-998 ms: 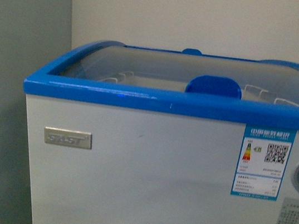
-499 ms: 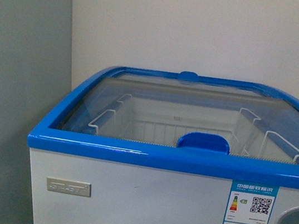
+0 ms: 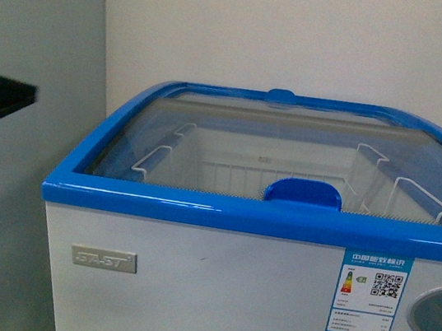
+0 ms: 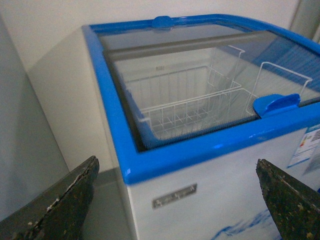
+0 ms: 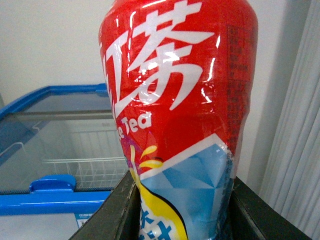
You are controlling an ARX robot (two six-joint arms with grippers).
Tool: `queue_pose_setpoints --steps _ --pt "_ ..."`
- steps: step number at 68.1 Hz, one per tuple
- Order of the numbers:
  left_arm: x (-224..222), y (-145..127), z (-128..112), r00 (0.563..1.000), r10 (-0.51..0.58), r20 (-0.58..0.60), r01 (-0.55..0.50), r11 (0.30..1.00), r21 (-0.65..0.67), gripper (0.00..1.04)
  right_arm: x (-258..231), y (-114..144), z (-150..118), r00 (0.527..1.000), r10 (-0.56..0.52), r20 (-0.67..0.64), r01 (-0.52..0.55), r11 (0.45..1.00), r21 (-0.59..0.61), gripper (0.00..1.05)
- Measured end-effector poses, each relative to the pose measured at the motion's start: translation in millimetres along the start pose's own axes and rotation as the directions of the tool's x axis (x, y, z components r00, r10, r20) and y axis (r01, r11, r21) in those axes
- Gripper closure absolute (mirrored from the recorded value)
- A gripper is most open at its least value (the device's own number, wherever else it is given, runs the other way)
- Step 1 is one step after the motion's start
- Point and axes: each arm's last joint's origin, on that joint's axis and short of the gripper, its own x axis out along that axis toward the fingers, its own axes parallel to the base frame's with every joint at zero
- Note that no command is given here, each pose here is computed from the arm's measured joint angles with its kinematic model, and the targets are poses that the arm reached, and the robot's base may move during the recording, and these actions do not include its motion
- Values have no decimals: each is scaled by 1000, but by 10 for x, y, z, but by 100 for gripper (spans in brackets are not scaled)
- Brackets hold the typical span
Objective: Put drink in fridge
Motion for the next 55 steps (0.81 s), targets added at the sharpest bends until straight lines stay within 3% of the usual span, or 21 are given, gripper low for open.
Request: queue_pose_setpoints --steps 4,10,22,39,55 --pt "369 18 193 995 -96 25 91 983 162 8 0 0 0 1000 1 0 -1 1000 0 68" --pt "751 -80 509 964 -259 65 211 887 411 8 0 0 0 1000 0 0 0 1000 0 68" --pt "1093 -303 728 903 -430 14 332 716 614 8 0 0 0 1000 0 0 0 1000 0 68" --pt "1475 -540 684 837 -532 -125 482 610 629 8 0 0 0 1000 0 0 0 1000 0 68" --pt "1674 -727 704 770 -612 -183 588 567 578 8 0 0 0 1000 0 0 0 1000 0 68"
